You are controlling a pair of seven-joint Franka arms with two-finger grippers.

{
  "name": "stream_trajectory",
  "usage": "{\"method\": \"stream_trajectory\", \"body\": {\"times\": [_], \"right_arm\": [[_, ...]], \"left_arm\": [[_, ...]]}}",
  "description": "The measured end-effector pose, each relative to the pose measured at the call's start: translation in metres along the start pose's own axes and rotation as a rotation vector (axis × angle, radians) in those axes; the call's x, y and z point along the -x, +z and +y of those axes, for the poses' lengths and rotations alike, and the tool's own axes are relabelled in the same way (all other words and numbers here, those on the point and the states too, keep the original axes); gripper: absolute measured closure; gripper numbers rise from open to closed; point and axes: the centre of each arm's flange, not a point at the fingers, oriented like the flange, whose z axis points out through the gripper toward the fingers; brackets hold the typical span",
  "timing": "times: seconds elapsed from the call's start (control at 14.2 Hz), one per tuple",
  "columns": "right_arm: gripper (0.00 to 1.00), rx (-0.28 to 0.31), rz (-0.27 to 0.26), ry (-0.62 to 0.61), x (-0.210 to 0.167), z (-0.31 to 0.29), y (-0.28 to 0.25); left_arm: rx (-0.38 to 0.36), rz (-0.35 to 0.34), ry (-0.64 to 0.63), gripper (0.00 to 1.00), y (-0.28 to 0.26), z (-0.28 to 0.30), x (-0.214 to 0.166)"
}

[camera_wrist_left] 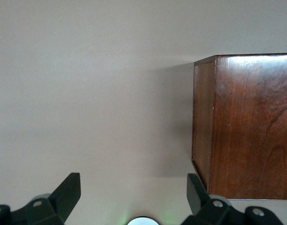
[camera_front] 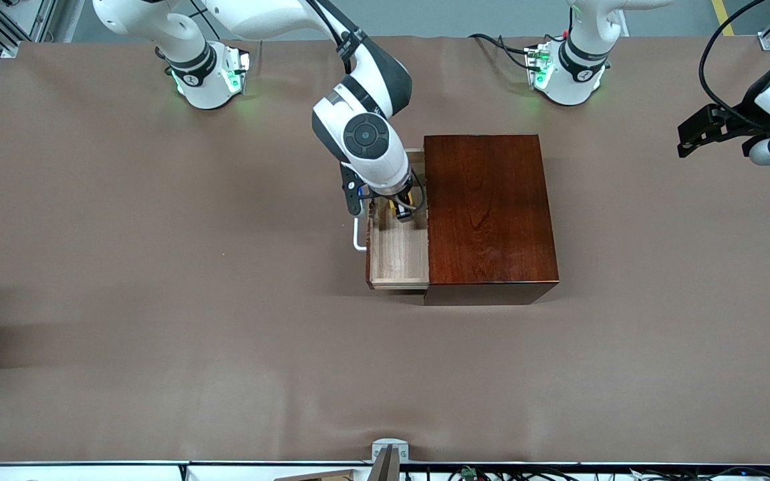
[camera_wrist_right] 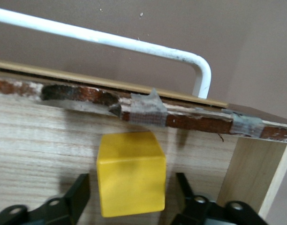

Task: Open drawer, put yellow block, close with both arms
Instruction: 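Carry the yellow cube with the right gripper over the open drawer, then open the right gripper to drop the cube into the drawer, then withdraw the right gripper from the drawer toward its rest side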

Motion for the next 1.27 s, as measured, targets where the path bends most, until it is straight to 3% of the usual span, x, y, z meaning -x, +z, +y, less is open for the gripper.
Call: {"method": "stream_trajectory", "body": {"times": [0.07, 0.35, 0.63, 0.77, 0.98, 1.27], "right_arm": [[0.01, -0.001, 0.000, 0.002, -0.001, -0.003, -0.007], [0.00, 0.036, 0.002, 0.035, -0.022, -0.029, -0.086], [0.00, -0.032, -0.023, 0.032, -0.054, -0.053, -0.147], [0.00, -0.071, 0.029, -0.094, -0.073, -0.054, -0.181], [0.00, -0.020, 0.102, -0.270, -0.103, -0.041, -0.218], [0.00, 0.031, 0.111, -0.501, -0.188, -0.043, -0.273]], "left_arm": [[0.000, 0.001, 0.000, 0.00, 0.000, 0.000, 0.000], [0.000, 0.004, 0.000, 0.00, -0.002, 0.000, 0.000], [0.000, 0.006, 0.000, 0.00, -0.002, 0.000, 0.000], [0.000, 0.006, 0.004, 0.00, -0.003, 0.002, 0.000], [0.001, 0.004, 0.012, 0.00, -0.002, 0.006, 0.000], [0.040, -0.004, 0.018, 0.00, 0.001, 0.013, -0.002]]}}
